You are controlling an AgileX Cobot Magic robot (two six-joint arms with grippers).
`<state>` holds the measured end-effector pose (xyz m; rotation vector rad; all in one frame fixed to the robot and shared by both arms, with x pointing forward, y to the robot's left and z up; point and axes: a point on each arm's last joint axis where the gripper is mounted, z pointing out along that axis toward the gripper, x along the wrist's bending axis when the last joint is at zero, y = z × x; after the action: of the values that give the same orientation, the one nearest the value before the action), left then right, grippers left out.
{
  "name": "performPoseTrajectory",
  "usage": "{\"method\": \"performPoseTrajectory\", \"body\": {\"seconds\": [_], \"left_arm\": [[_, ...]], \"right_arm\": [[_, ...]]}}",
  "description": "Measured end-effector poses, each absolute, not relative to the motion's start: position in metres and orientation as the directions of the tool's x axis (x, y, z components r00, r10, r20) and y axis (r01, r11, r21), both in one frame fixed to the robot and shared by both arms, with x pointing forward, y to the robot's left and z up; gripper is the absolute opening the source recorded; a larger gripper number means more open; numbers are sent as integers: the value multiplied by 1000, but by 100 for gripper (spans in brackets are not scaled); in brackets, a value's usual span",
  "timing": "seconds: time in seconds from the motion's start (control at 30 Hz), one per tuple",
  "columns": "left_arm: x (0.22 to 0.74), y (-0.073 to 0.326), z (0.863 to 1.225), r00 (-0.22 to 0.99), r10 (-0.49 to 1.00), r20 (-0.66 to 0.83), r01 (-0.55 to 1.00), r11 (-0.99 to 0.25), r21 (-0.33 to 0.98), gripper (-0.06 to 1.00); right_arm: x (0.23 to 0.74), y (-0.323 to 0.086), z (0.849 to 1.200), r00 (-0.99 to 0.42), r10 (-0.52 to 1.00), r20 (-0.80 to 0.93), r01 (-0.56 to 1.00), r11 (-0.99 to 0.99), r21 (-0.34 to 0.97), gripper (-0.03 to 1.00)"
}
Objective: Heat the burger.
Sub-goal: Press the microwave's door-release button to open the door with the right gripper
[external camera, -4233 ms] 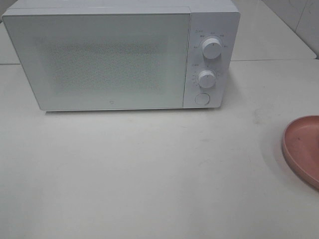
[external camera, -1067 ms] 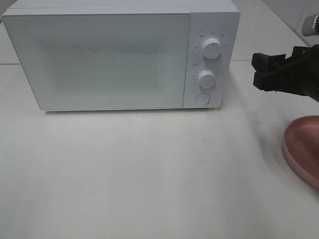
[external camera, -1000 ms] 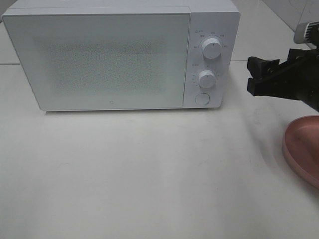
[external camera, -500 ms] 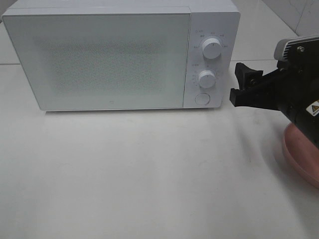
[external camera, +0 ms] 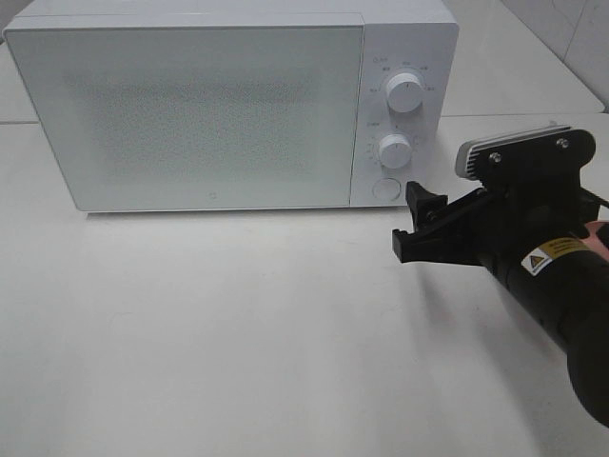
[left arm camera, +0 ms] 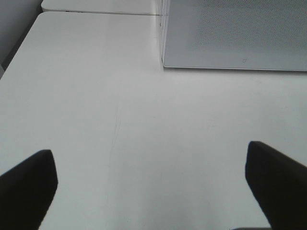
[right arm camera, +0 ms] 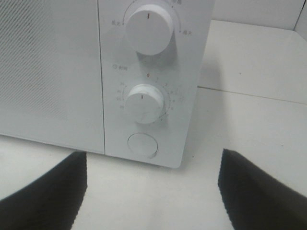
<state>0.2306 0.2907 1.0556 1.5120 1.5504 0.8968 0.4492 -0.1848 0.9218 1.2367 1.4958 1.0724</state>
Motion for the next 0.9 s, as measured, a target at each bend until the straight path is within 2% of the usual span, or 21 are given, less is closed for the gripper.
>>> {"method": "performPoseTrajectory", "body": {"seconds": [0.47, 0.9], "left_arm": [[231, 291, 1056, 8, 998, -54, 451, 45, 891, 99], [231, 291, 1056, 8, 998, -54, 451, 45, 891, 99]], "right_arm": [[444, -179, 911, -101, 992, -76, 260, 100, 961, 75], [444, -179, 911, -10, 970, 242, 279, -230, 932, 75]]}}
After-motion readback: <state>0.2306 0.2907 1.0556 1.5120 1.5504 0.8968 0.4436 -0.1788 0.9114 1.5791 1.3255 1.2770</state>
